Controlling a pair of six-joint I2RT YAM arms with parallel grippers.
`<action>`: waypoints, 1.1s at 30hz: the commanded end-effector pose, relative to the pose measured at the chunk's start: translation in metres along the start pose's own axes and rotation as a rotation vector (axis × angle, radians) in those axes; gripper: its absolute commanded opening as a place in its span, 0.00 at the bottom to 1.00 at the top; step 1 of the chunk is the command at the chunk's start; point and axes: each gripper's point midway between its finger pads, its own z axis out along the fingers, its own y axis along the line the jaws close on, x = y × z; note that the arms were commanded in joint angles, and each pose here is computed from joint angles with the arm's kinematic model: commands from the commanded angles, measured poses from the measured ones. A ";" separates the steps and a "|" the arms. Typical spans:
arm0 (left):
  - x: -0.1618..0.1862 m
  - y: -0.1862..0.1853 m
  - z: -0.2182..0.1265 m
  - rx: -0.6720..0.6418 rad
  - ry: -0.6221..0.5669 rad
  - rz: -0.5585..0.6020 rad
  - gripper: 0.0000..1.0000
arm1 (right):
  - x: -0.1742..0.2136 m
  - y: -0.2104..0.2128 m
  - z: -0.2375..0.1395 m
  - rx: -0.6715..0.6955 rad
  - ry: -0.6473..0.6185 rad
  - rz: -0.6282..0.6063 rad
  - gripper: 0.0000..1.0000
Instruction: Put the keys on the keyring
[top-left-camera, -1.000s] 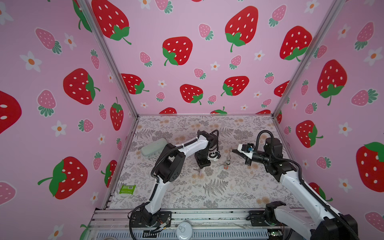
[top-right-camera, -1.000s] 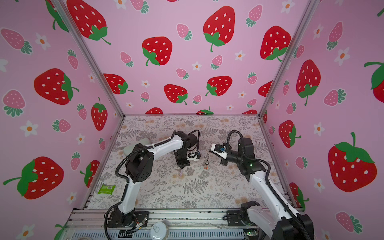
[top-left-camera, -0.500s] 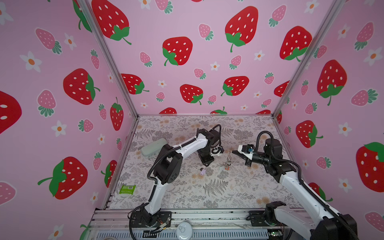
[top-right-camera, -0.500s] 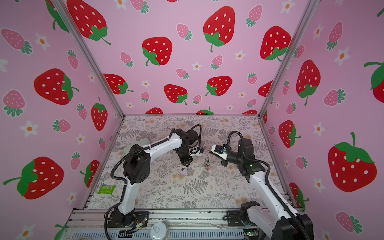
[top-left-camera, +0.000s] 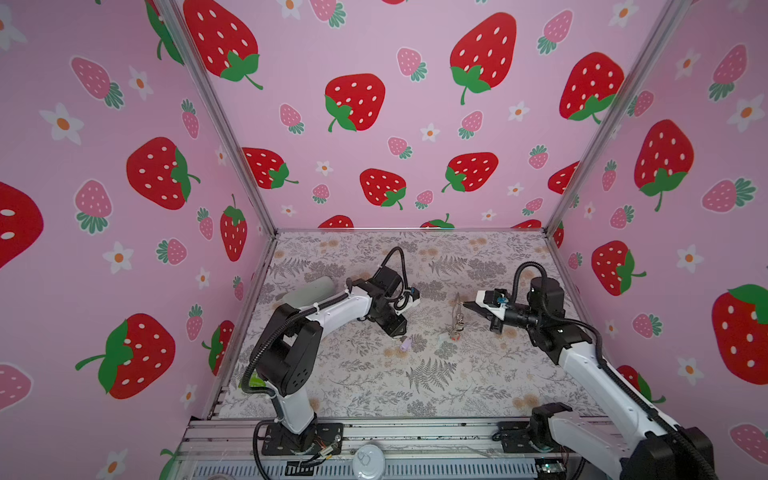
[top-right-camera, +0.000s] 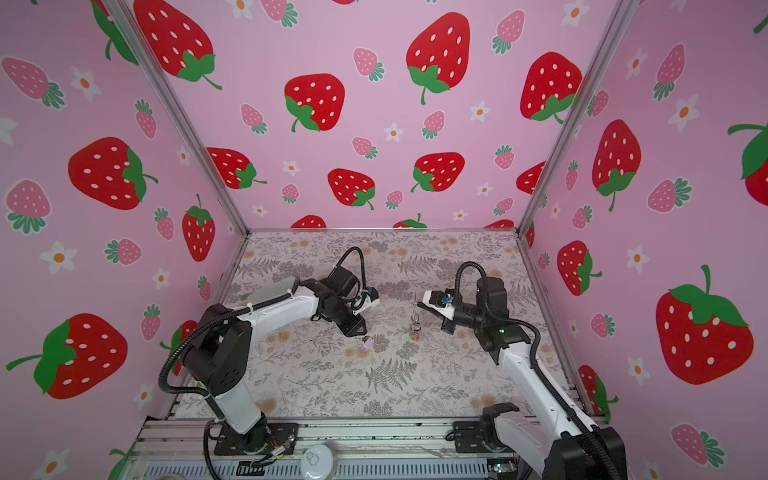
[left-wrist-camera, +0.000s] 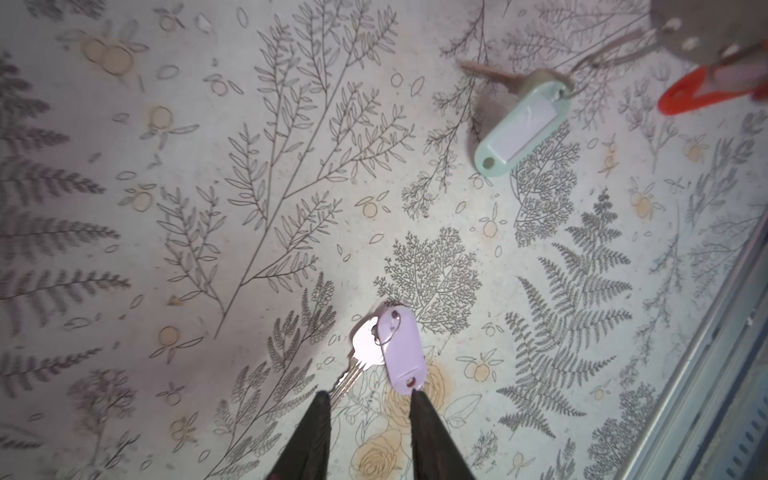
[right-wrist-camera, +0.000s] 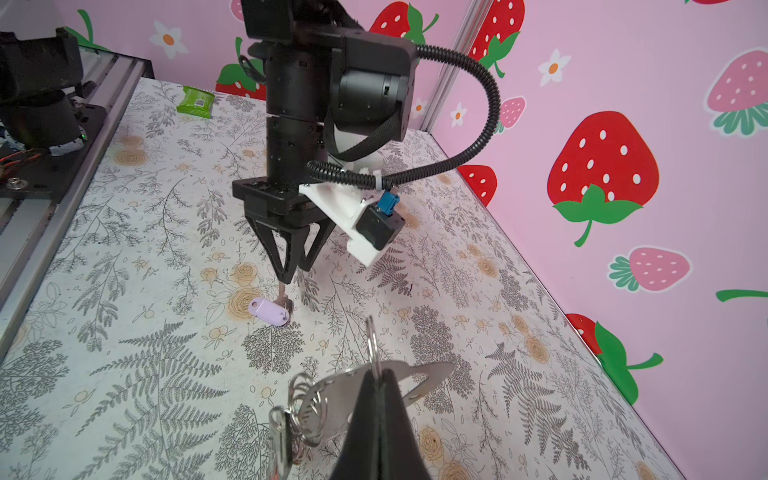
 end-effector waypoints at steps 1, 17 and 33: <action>-0.023 -0.003 0.001 0.017 -0.141 0.045 0.36 | -0.016 -0.003 -0.004 -0.002 -0.046 -0.046 0.00; -0.012 0.000 0.019 0.000 -0.197 0.137 0.36 | -0.024 -0.005 -0.008 0.012 -0.055 -0.047 0.00; 0.001 -0.004 0.027 -0.078 -0.164 0.118 0.38 | -0.025 -0.005 -0.006 -0.001 -0.067 -0.056 0.00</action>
